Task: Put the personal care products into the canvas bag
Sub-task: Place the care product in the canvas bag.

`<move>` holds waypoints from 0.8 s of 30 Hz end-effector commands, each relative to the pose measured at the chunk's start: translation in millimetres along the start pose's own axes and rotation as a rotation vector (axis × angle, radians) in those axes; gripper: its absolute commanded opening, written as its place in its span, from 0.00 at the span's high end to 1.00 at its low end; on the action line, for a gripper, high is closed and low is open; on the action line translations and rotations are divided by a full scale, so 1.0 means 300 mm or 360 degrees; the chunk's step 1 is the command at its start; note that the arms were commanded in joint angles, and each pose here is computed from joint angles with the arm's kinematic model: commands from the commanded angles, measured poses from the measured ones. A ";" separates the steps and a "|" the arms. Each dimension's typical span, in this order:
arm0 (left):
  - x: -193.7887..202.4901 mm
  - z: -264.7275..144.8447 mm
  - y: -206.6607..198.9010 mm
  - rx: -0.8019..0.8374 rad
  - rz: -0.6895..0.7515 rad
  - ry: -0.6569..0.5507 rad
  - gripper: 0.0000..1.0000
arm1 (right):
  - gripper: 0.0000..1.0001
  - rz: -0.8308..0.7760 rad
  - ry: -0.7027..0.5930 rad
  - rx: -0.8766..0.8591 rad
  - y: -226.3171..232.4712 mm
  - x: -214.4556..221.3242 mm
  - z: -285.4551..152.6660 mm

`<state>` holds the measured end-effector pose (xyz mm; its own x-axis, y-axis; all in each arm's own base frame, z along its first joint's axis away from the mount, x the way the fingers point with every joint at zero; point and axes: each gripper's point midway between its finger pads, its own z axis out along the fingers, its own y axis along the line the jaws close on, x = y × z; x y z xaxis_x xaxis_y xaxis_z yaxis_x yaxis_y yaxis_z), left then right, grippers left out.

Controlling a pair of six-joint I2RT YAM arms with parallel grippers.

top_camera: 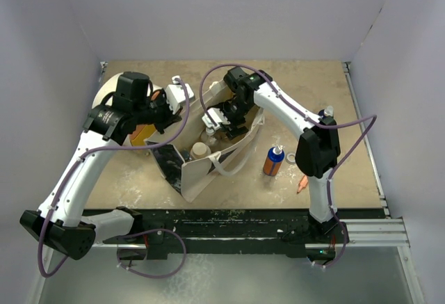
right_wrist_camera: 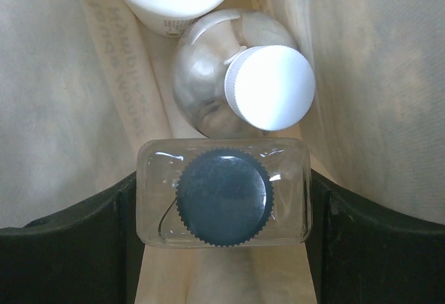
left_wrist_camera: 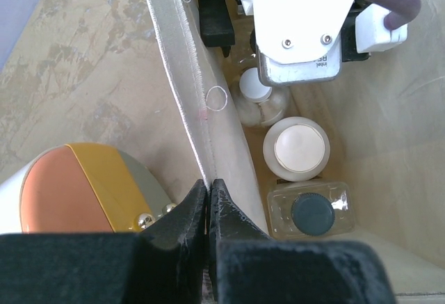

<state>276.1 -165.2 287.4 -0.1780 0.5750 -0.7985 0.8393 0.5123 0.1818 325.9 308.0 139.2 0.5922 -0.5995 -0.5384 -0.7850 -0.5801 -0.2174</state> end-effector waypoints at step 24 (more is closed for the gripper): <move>0.001 -0.036 -0.010 -0.0018 0.0031 -0.0031 0.96 | 0.26 0.0061 -0.0057 0.0153 -0.031 -0.105 -0.086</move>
<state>272.2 -163.6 289.9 -0.1684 0.5727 -0.8023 0.8380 0.5118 0.1894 329.6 311.1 140.3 0.5428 -0.6438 -0.5394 -0.8272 -0.5208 -0.2109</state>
